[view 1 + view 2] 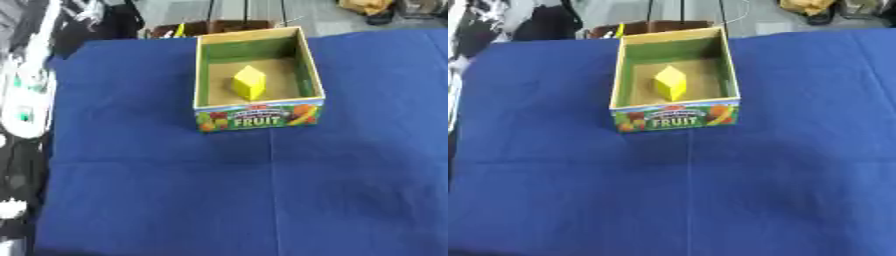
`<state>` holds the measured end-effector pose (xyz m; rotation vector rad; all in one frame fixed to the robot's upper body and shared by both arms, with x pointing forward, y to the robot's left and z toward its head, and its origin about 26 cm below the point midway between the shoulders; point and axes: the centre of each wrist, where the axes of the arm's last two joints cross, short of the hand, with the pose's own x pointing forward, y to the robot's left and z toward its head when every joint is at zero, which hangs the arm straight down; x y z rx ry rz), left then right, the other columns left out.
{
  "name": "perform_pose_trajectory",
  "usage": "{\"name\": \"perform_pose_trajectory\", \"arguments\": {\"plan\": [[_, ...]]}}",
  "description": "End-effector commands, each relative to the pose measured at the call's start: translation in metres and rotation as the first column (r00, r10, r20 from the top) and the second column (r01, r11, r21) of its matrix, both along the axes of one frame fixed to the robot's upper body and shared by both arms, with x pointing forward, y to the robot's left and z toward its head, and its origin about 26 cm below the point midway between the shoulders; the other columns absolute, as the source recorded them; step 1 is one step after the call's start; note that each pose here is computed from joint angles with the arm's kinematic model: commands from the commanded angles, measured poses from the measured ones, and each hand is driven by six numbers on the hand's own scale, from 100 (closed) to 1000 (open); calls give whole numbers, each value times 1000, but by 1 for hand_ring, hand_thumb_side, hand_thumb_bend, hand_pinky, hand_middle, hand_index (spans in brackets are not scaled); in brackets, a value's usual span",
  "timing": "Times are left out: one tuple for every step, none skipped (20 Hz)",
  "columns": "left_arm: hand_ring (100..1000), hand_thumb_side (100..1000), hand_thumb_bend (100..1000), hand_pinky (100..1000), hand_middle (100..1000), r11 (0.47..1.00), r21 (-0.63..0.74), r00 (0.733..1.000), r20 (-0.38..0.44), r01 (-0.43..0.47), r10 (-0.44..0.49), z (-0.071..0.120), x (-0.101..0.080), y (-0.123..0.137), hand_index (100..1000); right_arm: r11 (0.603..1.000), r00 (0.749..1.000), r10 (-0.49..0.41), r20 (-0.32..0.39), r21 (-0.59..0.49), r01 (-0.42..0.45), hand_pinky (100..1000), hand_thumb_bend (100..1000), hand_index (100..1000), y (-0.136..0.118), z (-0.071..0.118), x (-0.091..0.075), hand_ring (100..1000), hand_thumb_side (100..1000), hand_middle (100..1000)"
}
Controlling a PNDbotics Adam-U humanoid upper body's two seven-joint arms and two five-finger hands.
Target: Pick up objects on the table and place them in the box.
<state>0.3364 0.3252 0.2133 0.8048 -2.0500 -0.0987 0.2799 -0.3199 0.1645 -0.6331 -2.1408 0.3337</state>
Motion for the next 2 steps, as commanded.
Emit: {"name": "perform_pose_trajectory", "arguments": {"plan": [[533, 844, 157, 450, 587, 981, -194, 997, 70, -1, 14, 5, -23, -6, 796, 1000, 999, -15, 30, 2, 15, 734, 100, 733, -3, 6, -2, 886, 820, 607], [528, 840, 149, 447, 581, 974, -226, 998, 58, -14, 27, -2, -27, -6, 792, 1000, 999, -19, 31, 5, 19, 734, 100, 733, -3, 6, -2, 886, 820, 607]]}}
